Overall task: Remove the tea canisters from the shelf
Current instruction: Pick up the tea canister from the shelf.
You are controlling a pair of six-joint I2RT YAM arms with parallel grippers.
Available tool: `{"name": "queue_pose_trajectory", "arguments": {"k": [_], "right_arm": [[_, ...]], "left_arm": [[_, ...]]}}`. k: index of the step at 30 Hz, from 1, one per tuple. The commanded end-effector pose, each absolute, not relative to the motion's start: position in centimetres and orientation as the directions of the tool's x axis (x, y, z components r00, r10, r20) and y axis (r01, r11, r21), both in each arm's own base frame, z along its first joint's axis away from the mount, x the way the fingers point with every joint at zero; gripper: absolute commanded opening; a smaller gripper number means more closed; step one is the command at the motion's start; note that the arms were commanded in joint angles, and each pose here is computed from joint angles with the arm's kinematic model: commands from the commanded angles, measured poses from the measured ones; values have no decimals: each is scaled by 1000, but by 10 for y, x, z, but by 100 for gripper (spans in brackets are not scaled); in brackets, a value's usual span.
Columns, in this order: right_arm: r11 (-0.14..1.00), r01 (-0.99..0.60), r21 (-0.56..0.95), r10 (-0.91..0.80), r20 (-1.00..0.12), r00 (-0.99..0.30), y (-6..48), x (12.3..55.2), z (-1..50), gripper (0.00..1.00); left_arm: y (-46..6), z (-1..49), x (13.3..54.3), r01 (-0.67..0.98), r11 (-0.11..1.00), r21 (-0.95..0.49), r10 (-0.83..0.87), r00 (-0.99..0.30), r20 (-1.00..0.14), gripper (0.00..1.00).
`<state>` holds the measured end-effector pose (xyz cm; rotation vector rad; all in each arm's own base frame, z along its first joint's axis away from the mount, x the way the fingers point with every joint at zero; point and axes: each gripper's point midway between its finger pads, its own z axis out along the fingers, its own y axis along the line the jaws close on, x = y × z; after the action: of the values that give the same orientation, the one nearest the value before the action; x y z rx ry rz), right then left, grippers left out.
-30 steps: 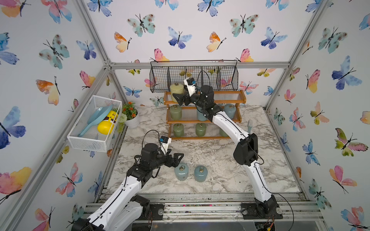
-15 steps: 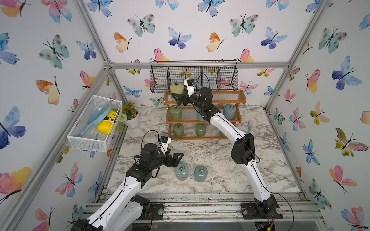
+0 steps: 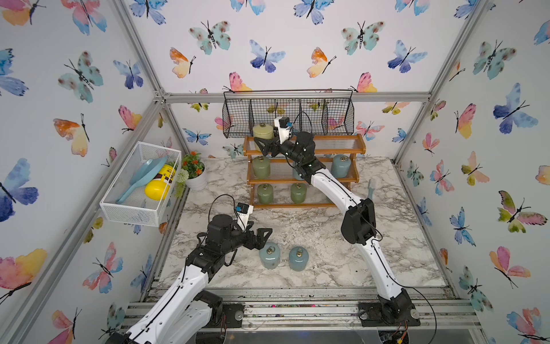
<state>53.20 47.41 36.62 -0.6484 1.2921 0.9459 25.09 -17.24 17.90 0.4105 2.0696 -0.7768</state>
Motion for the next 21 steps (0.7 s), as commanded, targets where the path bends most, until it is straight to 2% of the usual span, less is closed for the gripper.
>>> {"name": "queue_pose_trajectory", "arguments": {"k": [1, 7, 21], "right_arm": [[482, -872, 90, 257, -965, 42, 469, 530, 384, 91], [495, -867, 59, 241, -968, 71, 463, 522, 395, 85], [524, -851, -3, 251, -955, 158, 441, 505, 442, 81]], "left_arm": [[-169, 174, 248, 539, 758, -369, 13, -577, -816, 98], [-169, 173, 248, 537, 759, -369, 12, -578, -816, 98], [-168, 174, 246, 530, 760, -376, -1, -578, -816, 98]]}}
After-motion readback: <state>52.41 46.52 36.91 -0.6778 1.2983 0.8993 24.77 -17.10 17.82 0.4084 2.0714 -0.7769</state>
